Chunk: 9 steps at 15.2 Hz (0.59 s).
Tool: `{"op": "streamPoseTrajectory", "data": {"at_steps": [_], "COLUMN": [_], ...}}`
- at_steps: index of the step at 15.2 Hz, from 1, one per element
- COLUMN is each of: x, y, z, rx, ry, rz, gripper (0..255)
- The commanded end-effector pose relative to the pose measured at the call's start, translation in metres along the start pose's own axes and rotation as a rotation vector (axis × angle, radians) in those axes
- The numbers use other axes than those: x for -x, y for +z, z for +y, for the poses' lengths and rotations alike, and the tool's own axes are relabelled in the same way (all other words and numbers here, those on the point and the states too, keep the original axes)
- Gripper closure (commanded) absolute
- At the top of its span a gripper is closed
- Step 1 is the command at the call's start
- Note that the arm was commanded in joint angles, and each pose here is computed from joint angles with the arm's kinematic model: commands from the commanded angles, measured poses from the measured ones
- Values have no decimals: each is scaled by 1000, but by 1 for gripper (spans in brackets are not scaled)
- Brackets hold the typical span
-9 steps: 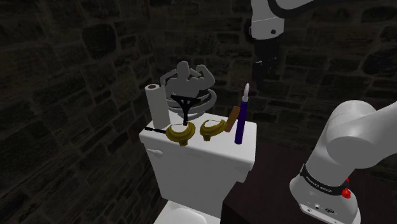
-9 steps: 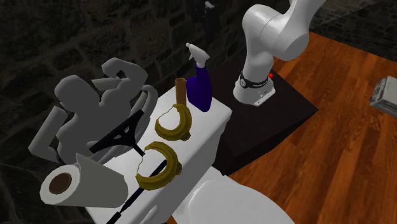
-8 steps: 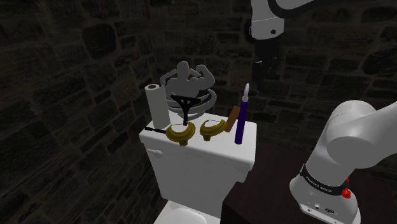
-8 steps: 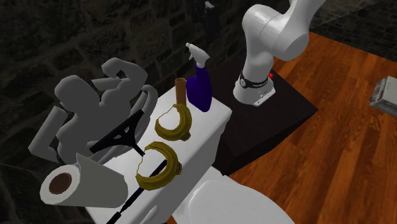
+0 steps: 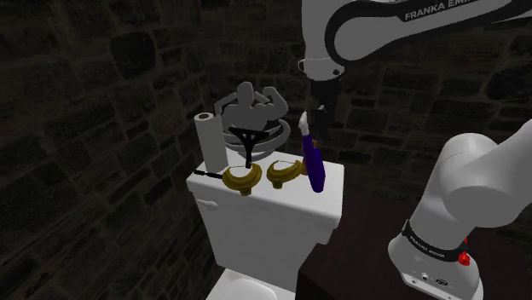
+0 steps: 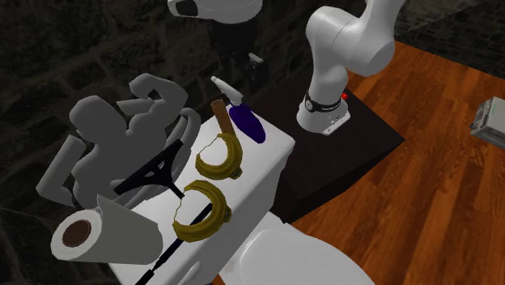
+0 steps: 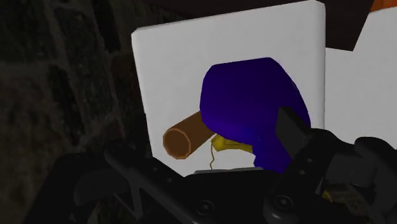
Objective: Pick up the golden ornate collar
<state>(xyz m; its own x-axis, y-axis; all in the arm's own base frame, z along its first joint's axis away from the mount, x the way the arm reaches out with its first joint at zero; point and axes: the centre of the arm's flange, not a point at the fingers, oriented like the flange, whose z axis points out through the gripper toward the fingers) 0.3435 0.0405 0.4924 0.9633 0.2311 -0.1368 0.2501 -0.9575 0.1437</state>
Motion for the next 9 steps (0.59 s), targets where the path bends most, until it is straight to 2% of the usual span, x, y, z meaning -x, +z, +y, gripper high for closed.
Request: {"op": "streamPoseTrajectory", "data": {"at_steps": [1,9], "x": [-18,-75], "y": [12,62], "z": [-18,-90], "rx": [22,111], "ry": [-96,-465], "rz": [21,91], "gripper": [0,0]}}
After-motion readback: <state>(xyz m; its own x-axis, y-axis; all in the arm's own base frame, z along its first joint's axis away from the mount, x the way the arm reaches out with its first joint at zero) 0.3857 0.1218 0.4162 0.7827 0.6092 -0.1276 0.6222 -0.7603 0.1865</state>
